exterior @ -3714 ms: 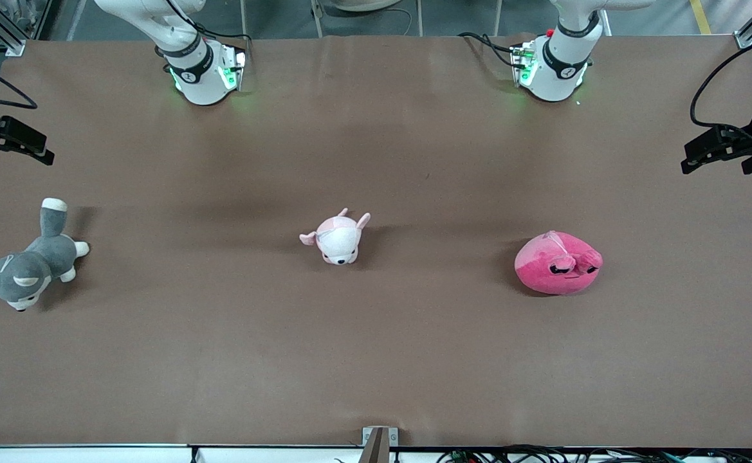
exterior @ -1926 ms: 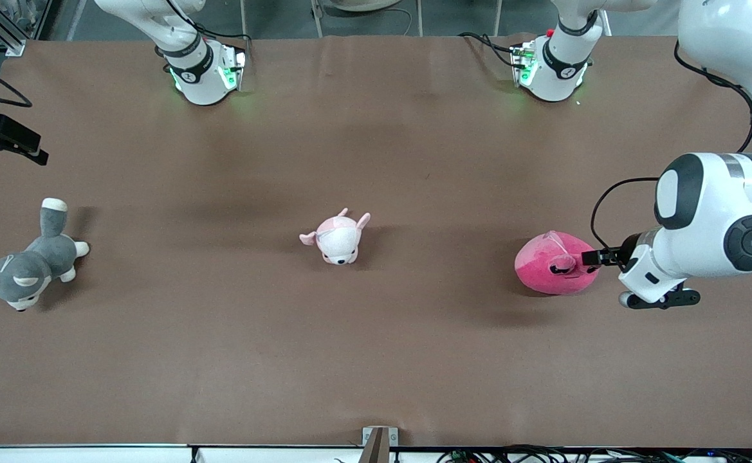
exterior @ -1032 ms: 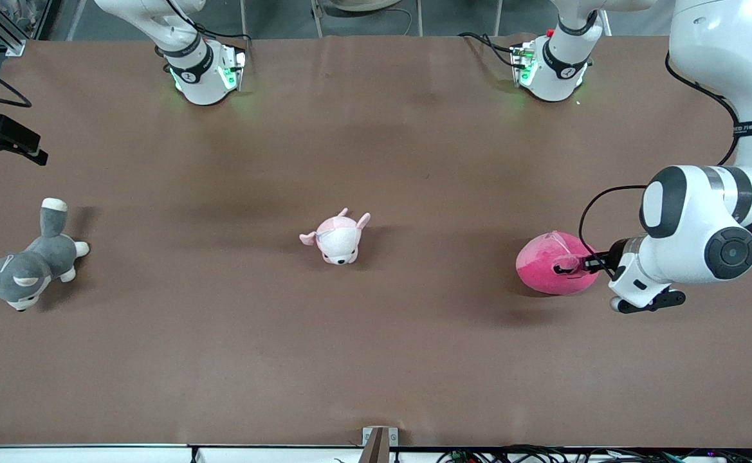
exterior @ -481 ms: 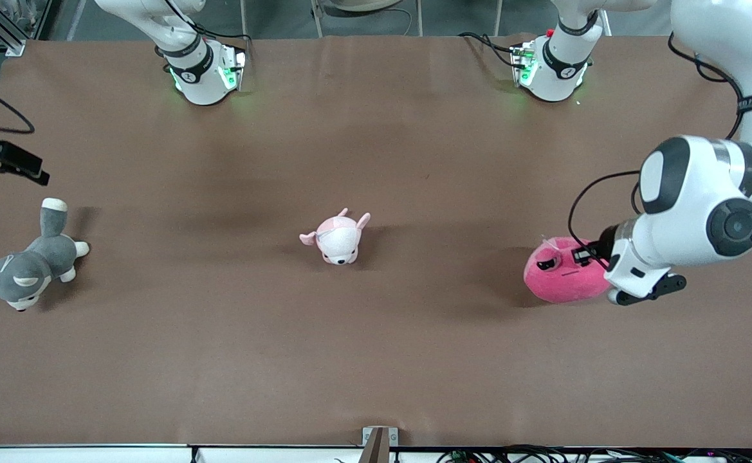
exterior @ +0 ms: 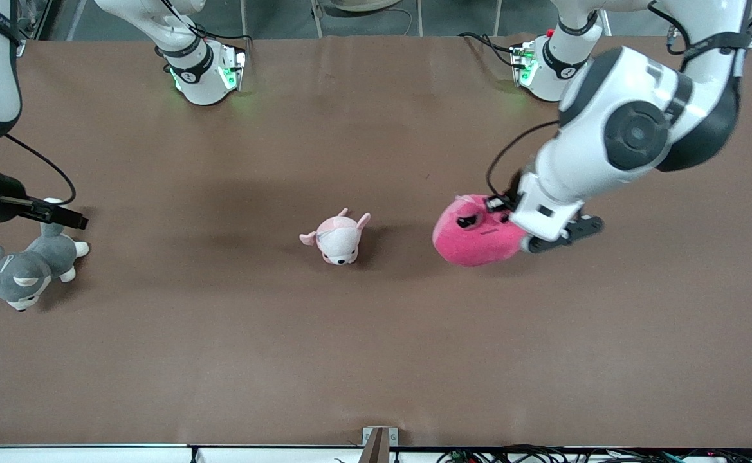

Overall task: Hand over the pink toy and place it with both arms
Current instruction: 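Carry the pink toy toward the middle while the right gripper approaches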

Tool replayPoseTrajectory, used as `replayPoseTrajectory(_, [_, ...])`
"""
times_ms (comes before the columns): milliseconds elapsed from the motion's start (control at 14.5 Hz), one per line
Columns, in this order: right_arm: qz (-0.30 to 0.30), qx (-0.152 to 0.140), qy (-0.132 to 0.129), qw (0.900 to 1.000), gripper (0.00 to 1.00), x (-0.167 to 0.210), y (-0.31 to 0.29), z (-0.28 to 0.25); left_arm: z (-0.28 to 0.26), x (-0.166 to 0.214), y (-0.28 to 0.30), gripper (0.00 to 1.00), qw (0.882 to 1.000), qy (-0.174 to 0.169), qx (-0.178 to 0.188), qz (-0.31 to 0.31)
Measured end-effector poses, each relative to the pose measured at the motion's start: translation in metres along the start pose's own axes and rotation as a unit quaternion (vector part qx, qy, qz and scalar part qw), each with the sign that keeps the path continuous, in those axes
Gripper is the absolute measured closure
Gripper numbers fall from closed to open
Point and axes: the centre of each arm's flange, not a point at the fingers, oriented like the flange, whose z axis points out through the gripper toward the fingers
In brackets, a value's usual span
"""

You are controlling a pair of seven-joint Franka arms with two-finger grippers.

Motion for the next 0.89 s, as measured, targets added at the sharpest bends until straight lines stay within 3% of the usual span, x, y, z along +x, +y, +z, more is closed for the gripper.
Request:
replayPoseTrajectory(275, [0.158, 0.02, -0.02, 0.987, 0.0, -0.047, -0.083, -0.007, -0.02, -0.073, 0.059, 0.89, 0.999, 0.0, -0.035, 0.009])
replayPoseTrajectory(550, [0.279, 0.044, -0.047, 0.958, 0.0, -0.114, -0.166, -0.021, -0.017, -0.133, 0.105, 0.89, 0.998, 0.004, -0.061, 0.029])
replayPoseTrajectory(688, [0.325, 0.049, -0.059, 0.943, 0.0, -0.146, -0.193, -0.029, -0.005, -0.157, 0.125, 0.89, 0.997, 0.0, -0.063, 0.039])
replayPoseTrajectory(894, [0.361, 0.042, -0.063, 0.929, 0.0, -0.199, -0.237, -0.031, 0.01, -0.172, 0.14, 0.89, 0.997, -0.007, -0.064, 0.049])
